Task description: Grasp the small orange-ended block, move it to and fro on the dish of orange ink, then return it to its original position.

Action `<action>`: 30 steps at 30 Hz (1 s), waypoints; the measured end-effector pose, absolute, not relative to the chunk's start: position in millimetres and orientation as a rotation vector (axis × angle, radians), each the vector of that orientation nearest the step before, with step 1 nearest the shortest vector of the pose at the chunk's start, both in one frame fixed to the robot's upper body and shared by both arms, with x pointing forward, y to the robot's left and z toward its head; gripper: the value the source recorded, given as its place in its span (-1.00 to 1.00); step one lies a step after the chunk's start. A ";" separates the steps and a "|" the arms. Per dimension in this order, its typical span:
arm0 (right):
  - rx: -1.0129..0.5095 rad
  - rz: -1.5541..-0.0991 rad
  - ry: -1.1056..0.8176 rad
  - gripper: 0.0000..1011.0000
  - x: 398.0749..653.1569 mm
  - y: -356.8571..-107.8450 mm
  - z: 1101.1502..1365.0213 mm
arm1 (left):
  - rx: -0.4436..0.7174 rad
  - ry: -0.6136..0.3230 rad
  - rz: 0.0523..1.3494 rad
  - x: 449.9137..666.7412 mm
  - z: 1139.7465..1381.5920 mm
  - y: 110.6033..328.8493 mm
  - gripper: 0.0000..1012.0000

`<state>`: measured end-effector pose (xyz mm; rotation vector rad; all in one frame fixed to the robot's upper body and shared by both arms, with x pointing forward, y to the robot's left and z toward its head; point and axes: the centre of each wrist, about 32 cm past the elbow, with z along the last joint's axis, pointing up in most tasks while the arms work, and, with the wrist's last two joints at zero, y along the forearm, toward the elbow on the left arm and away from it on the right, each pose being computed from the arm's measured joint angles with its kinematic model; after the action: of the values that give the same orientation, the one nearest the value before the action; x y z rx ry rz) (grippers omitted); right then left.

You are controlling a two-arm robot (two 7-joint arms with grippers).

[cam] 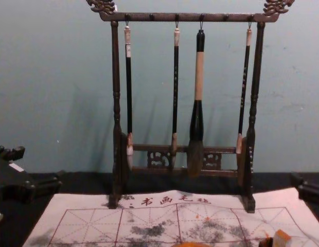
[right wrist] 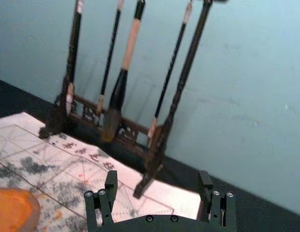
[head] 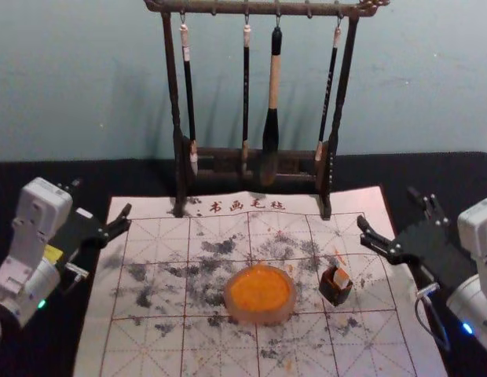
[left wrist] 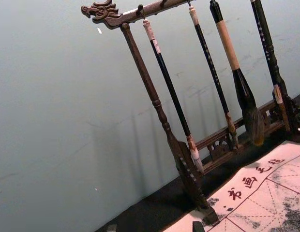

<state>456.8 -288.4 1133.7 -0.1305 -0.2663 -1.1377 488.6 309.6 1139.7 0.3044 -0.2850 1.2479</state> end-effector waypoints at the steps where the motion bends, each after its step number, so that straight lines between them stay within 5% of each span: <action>1: -0.135 -1.149 -0.259 0.98 456.6 -287.9 1129.2 | 0.305 -0.285 1.248 488.6 1139.8 309.7 1.00; 30: -0.167 -1.181 -0.233 0.98 459.0 -285.9 1116.8 | 0.305 -0.285 1.248 488.6 1139.8 309.7 1.00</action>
<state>459.0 -285.9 1116.8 -0.1668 -0.2333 -1.1809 488.6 309.7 1139.8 0.3045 -0.2851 1.2480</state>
